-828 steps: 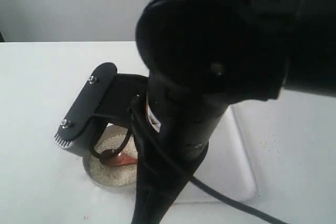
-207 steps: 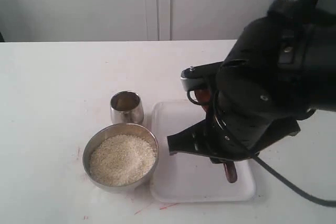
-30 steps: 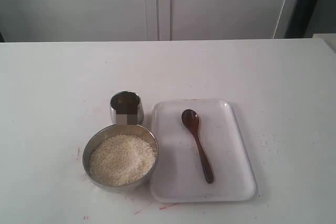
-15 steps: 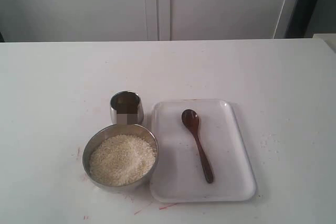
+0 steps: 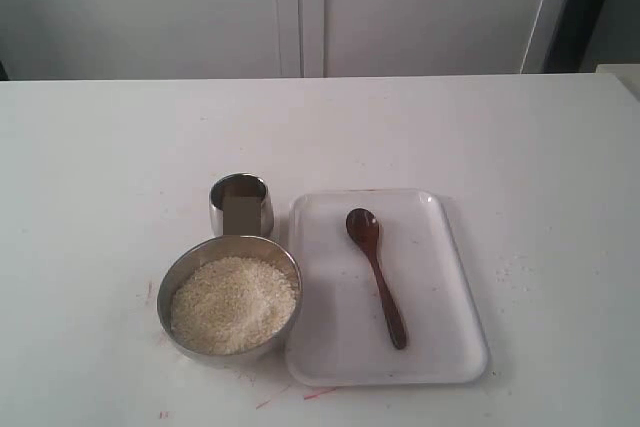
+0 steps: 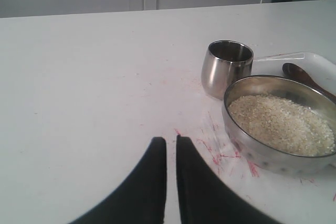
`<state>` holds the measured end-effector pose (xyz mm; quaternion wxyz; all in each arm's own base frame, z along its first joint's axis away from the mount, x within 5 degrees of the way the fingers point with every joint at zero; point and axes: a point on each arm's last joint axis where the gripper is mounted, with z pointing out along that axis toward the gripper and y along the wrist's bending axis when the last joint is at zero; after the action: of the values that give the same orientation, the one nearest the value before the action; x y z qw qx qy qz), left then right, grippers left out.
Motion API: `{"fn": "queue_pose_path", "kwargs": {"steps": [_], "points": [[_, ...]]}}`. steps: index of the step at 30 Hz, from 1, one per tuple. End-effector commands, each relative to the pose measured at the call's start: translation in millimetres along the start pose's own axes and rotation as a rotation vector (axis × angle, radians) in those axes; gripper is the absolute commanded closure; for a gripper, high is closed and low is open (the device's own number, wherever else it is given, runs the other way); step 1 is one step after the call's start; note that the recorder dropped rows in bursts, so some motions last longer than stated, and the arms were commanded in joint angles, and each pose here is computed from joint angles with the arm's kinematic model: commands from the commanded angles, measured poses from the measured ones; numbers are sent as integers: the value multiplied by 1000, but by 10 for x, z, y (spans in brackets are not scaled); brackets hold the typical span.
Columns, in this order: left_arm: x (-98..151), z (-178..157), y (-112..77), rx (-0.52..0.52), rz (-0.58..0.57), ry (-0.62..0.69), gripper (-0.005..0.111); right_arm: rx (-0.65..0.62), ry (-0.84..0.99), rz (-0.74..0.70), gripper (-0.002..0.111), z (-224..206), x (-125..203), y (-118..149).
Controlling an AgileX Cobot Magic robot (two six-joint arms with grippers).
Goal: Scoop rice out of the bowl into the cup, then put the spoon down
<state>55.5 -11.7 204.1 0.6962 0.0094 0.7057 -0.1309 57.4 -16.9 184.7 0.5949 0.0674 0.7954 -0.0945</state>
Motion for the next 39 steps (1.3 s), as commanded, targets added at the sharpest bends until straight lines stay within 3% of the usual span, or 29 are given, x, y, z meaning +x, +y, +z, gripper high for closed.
{"fn": "queue_pose_path", "kwargs": {"steps": [1,39], "points": [[-22,-2,-5,3,-16,-8,92,5,4,-4,108,4,23,-2],[-22,-2,-5,3,-16,-8,92,22,-16,17,108,-53,46,-20]]}}
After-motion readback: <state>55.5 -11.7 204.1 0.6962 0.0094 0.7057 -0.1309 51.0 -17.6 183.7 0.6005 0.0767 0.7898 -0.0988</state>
